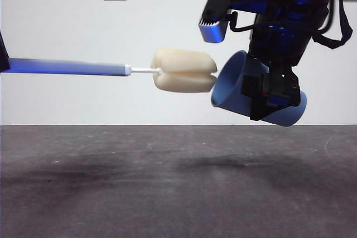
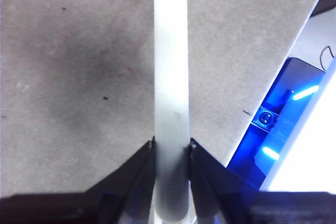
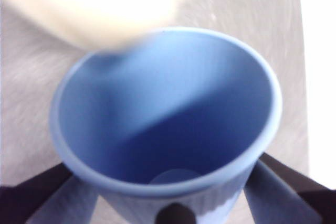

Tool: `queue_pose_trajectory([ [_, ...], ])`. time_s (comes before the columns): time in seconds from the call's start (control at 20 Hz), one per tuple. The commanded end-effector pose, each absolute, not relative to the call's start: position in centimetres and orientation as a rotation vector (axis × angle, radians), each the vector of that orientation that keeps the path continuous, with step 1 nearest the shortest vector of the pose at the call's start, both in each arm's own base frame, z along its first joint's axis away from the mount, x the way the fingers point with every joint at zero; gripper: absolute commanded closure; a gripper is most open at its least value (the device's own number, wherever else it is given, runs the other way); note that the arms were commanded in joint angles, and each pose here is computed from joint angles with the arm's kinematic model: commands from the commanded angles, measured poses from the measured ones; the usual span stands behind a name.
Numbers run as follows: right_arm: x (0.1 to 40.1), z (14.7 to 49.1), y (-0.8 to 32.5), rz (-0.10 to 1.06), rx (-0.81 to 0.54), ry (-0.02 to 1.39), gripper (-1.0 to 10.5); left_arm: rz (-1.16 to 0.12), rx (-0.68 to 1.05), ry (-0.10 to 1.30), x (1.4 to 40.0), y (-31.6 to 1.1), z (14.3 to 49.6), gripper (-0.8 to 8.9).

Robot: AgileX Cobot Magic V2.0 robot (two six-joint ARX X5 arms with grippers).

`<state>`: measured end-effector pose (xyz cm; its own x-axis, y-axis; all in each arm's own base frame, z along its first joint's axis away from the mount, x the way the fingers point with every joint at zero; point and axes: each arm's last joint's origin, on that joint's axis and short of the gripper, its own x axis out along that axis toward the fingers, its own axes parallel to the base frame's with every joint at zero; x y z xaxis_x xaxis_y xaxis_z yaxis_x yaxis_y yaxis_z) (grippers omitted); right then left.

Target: Pick up the cup brush,pick up the cup,insert the brush into the cup,clean the cup,put the cup brush back,put the cup back to the fixed position on the table

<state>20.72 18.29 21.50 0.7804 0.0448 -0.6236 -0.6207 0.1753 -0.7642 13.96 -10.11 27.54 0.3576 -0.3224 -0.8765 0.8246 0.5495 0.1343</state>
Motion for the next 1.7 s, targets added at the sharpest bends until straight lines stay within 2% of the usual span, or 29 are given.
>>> queue_pose_trajectory([
  [0.05,20.4,21.5,18.7,0.527,-1.43,0.497,9.6,-0.841,0.657,0.927,14.0,-10.6,27.2,8.22],
  [0.3,19.5,21.5,19.7,0.561,-1.47,0.462,9.6,-0.907,0.663,0.939,14.1,-12.1,26.6,8.22],
  [0.75,16.5,21.4,22.2,0.684,-1.537,0.363,9.6,-0.908,0.595,0.943,15.5,-15.2,25.1,8.22],
  [1.0,15.7,21.2,22.8,0.715,-1.55,0.343,9.6,-0.896,0.539,0.93,15.7,-16.1,24.9,8.22],
  [1.15,15.8,21.0,22.4,0.693,-1.55,0.386,9.6,-0.875,0.542,0.968,15.4,-15.9,24.8,8.21],
  [1.35,16.8,21.0,21.4,0.597,-1.567,0.453,9.6,-0.779,0.59,1.052,14.7,-14.6,24.8,8.21],
  [1.7,17.7,21.0,20.7,0.563,-1.547,0.488,9.6,-0.736,0.639,1.085,12.3,-12.1,26.3,8.21],
])
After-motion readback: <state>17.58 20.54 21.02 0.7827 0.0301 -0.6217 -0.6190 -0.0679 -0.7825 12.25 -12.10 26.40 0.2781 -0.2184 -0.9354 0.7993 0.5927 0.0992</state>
